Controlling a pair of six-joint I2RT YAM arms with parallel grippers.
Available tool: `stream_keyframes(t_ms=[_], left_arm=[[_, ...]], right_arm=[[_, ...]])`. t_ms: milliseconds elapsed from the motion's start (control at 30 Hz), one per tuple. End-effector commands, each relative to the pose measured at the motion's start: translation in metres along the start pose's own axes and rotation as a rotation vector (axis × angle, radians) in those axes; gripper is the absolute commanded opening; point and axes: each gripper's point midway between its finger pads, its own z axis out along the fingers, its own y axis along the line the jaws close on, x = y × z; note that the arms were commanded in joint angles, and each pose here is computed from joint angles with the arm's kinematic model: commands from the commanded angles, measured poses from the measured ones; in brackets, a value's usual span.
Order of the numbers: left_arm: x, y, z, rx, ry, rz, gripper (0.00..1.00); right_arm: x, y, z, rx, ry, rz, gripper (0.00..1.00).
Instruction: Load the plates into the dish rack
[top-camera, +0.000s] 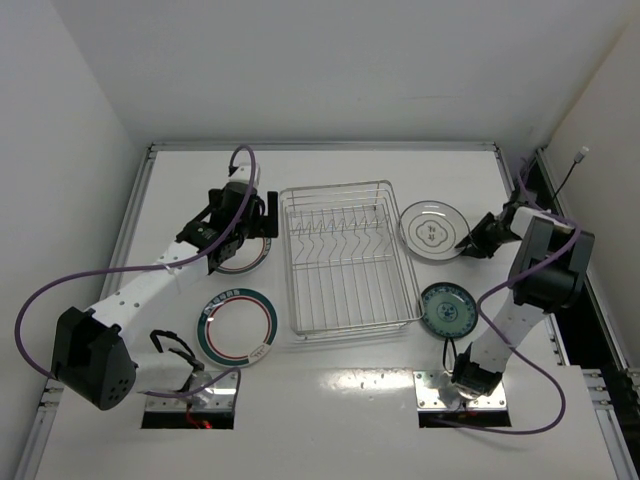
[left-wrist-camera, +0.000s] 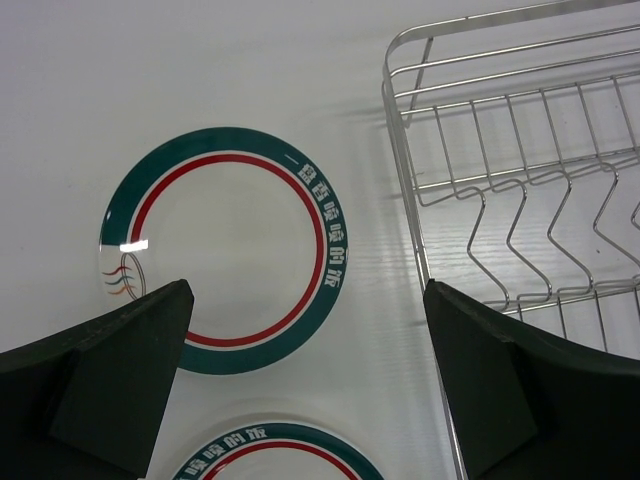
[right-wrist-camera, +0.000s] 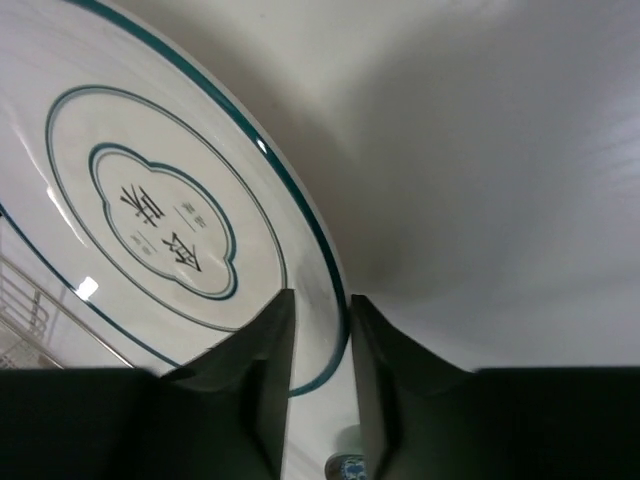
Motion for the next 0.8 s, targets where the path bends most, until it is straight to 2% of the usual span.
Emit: stream_keyframes(t_ms=[0, 33, 67, 100, 233, 333, 400, 500, 633, 767], left_arm=[[-0.019, -0.003, -0.005, 0.002, -0.044, -0.003, 1.00], [-0.019, -0.003, -0.005, 0.002, -0.044, -0.003, 1.00], [-0.020, -0.002, -0.005, -0.007, -0.046, -0.004, 1.00], [-0.020, -0.002, -0.005, -0.007, -0.046, -0.004, 1.00], [-0.022, 0.000, -0.007, -0.013, -0.057, -0.007, 1.00], [-0.022, 0.000, -0.007, -0.013, -0.057, -0.007, 1.00], [-0.023, 0.002, -0.007, -0.022, -0.059, -0.008, 1.00], [-0.023, 0.003, -0.007, -0.031, -0.061, -0.008, 1.00], [-0.024, 0.008, -0.007, -0.058, -0.068, -0.008, 1.00], [-0.026, 0.015, -0.007, -0.097, -0.079, -0.019, 1.00]], right_arm=[[-0.006, 0.016, 0.000, -0.032, 0.002, -0.018, 0.21], [-0.006, 0.016, 0.000, -0.032, 0.002, -0.018, 0.17], [-0.005, 0.021, 0.001, -0.045, 0.002, -0.029, 0.06], [-0.005, 0.021, 0.001, -0.045, 0.002, -0.029, 0.01], [-0.001, 0.024, 0.002, -0.078, 0.005, -0.034, 0.00], [0.000, 0.027, -0.011, -0.098, -0.059, -0.060, 0.00], [0.001, 0.022, -0.024, -0.053, -0.123, -0.069, 0.00], [-0.016, 0.035, -0.078, -0.022, -0.337, -0.091, 0.00], [-0.042, 0.080, -0.158, -0.001, -0.559, -0.188, 0.00], [-0.051, 0.108, -0.213, 0.039, -0.702, -0.243, 0.00]])
